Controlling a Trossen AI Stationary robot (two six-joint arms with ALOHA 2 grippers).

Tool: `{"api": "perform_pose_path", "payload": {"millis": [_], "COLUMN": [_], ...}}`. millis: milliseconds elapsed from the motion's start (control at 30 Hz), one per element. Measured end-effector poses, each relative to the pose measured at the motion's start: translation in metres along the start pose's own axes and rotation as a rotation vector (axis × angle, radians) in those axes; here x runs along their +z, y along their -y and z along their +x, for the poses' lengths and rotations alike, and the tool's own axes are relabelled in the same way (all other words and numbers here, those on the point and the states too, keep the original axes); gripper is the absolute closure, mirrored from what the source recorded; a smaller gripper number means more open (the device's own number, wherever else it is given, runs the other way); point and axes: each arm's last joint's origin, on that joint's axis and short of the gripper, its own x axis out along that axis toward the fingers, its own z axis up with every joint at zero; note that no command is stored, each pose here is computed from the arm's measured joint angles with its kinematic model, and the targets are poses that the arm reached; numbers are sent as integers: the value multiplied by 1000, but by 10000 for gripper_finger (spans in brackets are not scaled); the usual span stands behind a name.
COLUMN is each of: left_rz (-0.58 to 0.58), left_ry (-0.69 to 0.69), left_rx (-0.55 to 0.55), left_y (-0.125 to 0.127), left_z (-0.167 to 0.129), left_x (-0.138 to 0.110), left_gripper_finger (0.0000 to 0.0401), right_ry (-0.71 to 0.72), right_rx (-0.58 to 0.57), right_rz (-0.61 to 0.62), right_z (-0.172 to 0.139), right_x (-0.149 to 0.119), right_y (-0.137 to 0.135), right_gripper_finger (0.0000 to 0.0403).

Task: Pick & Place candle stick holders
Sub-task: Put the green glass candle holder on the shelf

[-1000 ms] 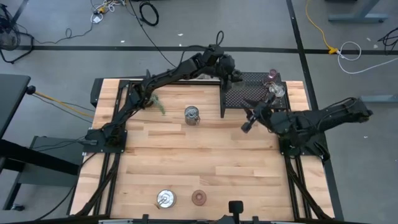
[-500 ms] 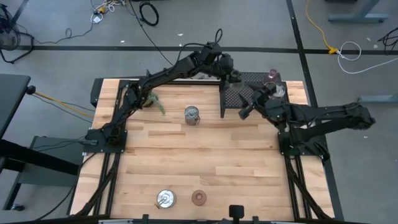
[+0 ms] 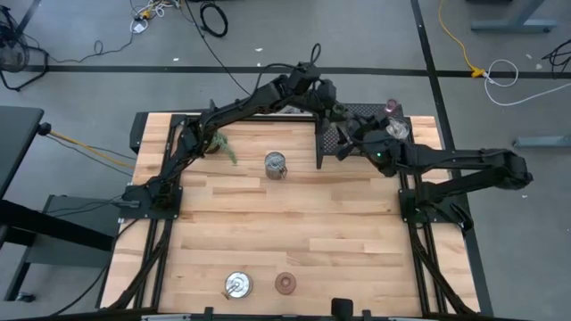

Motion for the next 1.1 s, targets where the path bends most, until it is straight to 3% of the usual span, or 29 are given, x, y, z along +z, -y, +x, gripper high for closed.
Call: {"api": "perform_pose_path", "payload": {"millis": [367, 533, 700, 867, 1100], "left_rz": [12, 22, 10, 21, 7], "left_ry": [19, 27, 17, 27, 15], "left_rx": [-27, -16, -30, -27, -21], "left_y": [6, 6, 7, 8, 7], "left_z": [-5, -7, -8, -9, -10], "left_x": [8, 11, 11, 13, 12], "left_gripper_finger": [273, 273, 273, 273, 273], "right_ry": [-10, -15, 7, 10, 12], "right_rx": [15, -44, 6, -74, -46], "right_rz": [16, -18, -35, -18, 27], "right_z": [34, 48, 49, 50, 50], "right_x": [-3, -6, -4, -3, -3], "right_y": [-1, -3, -6, -5, -6], "right_gripper_finger": [101, 101, 101, 125, 138]}}
